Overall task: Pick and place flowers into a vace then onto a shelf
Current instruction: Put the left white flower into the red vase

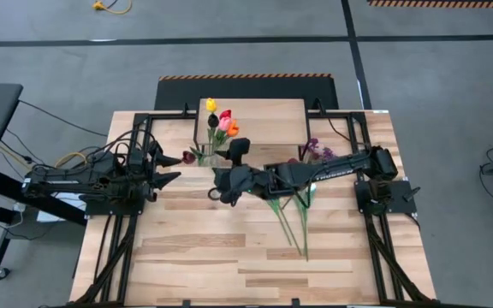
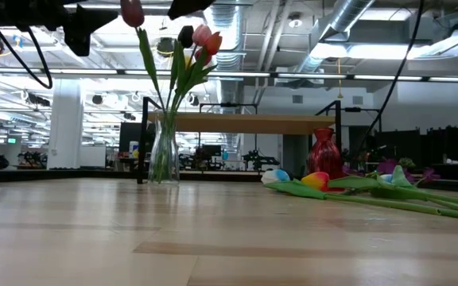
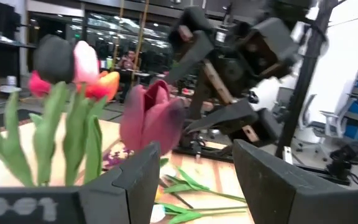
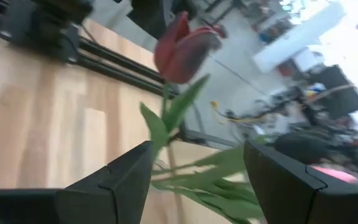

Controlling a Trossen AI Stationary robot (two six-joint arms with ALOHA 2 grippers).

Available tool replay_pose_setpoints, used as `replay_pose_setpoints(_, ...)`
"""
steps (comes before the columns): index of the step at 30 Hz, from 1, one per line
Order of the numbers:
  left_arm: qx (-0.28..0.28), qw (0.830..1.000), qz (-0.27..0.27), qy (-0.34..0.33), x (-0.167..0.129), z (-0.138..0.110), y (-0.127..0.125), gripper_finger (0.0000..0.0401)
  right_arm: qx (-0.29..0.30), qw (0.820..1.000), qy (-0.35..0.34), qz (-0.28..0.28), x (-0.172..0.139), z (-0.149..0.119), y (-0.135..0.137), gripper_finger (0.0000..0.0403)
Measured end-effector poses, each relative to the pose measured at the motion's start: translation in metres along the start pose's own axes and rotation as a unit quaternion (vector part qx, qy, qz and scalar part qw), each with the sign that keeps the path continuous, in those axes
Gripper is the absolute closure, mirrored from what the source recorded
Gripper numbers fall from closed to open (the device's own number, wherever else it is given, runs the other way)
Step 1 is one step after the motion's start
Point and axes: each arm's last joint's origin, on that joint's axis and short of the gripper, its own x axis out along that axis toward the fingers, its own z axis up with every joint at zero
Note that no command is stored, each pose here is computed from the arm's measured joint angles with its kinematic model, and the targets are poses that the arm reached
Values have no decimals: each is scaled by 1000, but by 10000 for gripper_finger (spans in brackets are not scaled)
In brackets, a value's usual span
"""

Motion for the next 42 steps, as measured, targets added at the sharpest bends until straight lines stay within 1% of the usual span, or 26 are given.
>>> replay_pose_setpoints(6, 14, 998, 59, -14, 0, 1, 3, 209, -2, 997, 29, -69, -14, 6, 9, 158)
replay_pose_setpoints(9, 37, 997, 58, -29, 0, 5, 3, 209, -4, 994, 42, -99, -20, 8, 12, 159)
replay_pose_setpoints(12, 68, 996, 17, -56, -1, 10, -1, 209, -5, 990, 56, -131, -26, 10, 15, 163)
replay_pose_setpoints(14, 87, 993, -32, -79, -2, 15, -6, 209, -4, 986, 65, -153, -30, 11, 16, 169)
replay_pose_setpoints(17, 107, 979, -123, -122, -5, 23, -15, 209, 5, 981, 71, -183, -36, 14, 18, 186)
replay_pose_setpoints(20, 105, 965, -187, -152, -8, 28, -22, 209, 11, 981, 63, -185, -42, 18, 22, 221)
replay_pose_setpoints(22, 96, 960, -212, -156, -9, 28, -26, 209, 13, 982, 54, -178, -48, 21, 27, 257)
replay_pose_setpoints(25, 79, 959, -235, -138, -6, 24, -32, 209, 27, 985, 39, -163, -57, 24, 35, 328)
replay_pose_setpoints(27, 70, 961, -239, -122, -2, 20, -37, 209, 37, 990, 22, -135, -63, 26, 43, 377)
replay_pose_setpoints(28, 68, 963, -235, -114, -1, 18, -39, 209, 42, 992, 12, -116, -67, 27, 47, 389)
replay_pose_setpoints(29, 70, 965, -228, -107, 1, 16, -41, 209, 49, 994, 3, -97, -71, 28, 52, 392)
replay_pose_setpoints(31, 74, 970, -213, -92, 5, 11, -46, 209, 62, 996, -6, -61, -79, 27, 61, 383)
replay_pose_setpoints(33, 76, 974, -200, -78, 8, 7, -50, 209, 71, 997, 3, -14, -90, 22, 67, 377)
replay_pose_setpoints(35, 75, 976, -193, -67, 9, 4, -55, 209, 99, 993, 33, 51, -97, 12, 73, 377)
replay_pose_setpoints(37, 73, 977, -192, -60, 9, 2, -58, 209, 126, 983, 91, 98, -103, -2, 76, 384)
replay_pose_setpoints(39, 75, 977, -192, -58, 8, 1, -62, 209, 158, 970, 148, 110, -108, -15, 78, 395)
replay_pose_setpoints(42, 78, 976, -193, -58, 6, 1, -65, 209, 179, 954, 224, 93, -115, -36, 84, 400)
